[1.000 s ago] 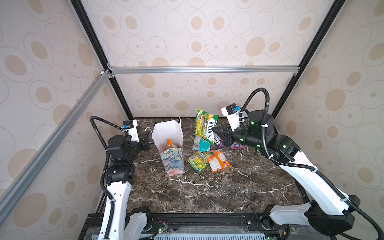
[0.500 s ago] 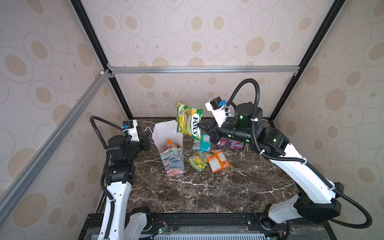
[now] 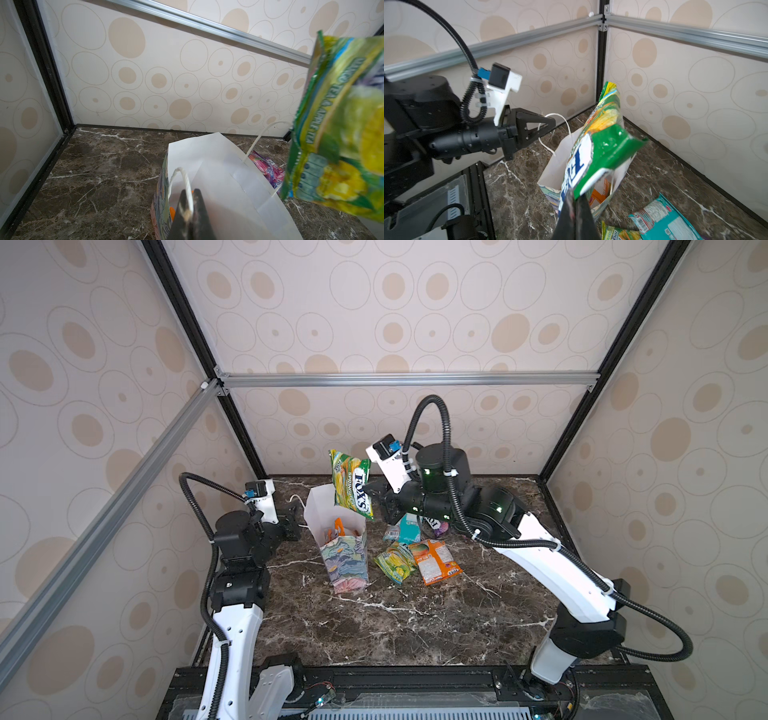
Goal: Place the snacks into the paper bag
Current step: 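Carry the green packet with the right gripper over the bag opening, then lower the green packet into the bag and open the right gripper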
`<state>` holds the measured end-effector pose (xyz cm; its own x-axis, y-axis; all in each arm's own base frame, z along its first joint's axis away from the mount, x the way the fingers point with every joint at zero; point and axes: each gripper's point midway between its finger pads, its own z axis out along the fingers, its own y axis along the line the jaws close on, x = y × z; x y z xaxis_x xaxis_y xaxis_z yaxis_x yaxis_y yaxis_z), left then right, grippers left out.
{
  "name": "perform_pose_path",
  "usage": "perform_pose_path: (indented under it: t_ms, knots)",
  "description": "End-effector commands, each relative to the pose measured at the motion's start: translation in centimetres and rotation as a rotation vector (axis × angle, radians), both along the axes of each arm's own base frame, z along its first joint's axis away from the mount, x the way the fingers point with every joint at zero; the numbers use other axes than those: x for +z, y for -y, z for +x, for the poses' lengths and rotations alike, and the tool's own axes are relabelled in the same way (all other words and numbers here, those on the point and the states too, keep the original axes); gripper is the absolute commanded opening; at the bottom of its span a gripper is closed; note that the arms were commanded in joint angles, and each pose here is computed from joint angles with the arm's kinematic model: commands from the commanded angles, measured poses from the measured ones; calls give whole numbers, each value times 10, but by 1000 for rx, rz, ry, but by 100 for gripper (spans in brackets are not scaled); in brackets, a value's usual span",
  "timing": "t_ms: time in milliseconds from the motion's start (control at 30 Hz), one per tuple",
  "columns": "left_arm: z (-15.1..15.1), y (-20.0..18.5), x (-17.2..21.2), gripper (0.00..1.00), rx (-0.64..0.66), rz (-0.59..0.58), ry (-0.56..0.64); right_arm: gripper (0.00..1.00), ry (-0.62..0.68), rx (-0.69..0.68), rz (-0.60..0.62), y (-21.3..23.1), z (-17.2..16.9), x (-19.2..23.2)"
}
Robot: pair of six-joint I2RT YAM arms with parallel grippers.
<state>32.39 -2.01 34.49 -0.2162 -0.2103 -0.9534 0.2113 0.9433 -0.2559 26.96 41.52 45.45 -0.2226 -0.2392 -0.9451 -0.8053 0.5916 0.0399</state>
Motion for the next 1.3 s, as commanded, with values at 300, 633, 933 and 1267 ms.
perform_pose_path:
  t_ms: [300,633,933,1267]
  knots:
    - [-5,-1,11,0,0,21,42,0,77,-217,-200,-7,24,-18]
    - [-4,1,10,0,-7,18,40,0,71,-271,-212,-13,34,-35]
    - [-4,0,11,0,-5,19,40,0,70,-324,-224,-21,47,-50]
    - [-4,0,11,0,-1,20,40,0,50,-369,-231,-28,54,-65]
